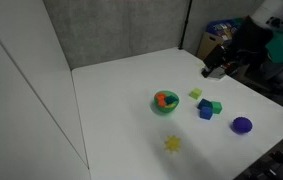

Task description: Put the yellow plastic toy in the bowl

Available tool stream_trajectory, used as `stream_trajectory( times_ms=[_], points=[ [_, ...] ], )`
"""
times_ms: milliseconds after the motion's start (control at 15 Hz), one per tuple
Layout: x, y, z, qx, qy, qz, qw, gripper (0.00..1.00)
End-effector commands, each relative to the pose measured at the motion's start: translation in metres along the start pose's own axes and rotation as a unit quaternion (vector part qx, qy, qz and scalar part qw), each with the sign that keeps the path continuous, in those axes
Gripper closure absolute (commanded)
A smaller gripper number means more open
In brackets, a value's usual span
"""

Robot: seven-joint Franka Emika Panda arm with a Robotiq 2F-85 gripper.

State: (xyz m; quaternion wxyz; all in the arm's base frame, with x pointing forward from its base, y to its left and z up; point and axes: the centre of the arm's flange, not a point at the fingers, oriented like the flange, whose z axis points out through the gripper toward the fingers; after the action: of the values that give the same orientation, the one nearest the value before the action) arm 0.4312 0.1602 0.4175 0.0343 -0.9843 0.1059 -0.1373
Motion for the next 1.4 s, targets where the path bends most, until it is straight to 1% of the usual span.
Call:
stream_trajectory(
  times_ms=[0,267,667,867,1000,1133,1333],
  points=[
    [0.0,0.0,0.0,0.0,0.0,0.0,1.0,0.0],
    [0.0,0.0,0.0,0.0,0.0,0.0,1.0,0.0],
    [0.036,-0.015,0.009,0.002,-0.046,0.004,0.9989,0.0],
    [0.059,-0.021,0.019,0.003,-0.086,0.001,0.9963,0.0],
    [0.069,-0.022,0.033,0.007,-0.126,-0.013,0.9919,0.0],
    [0.071,-0.022,0.052,0.015,-0.167,-0.03,0.9853,0.0],
    [0.066,-0.019,0.083,0.022,-0.207,-0.049,0.9768,0.0]
  ],
)
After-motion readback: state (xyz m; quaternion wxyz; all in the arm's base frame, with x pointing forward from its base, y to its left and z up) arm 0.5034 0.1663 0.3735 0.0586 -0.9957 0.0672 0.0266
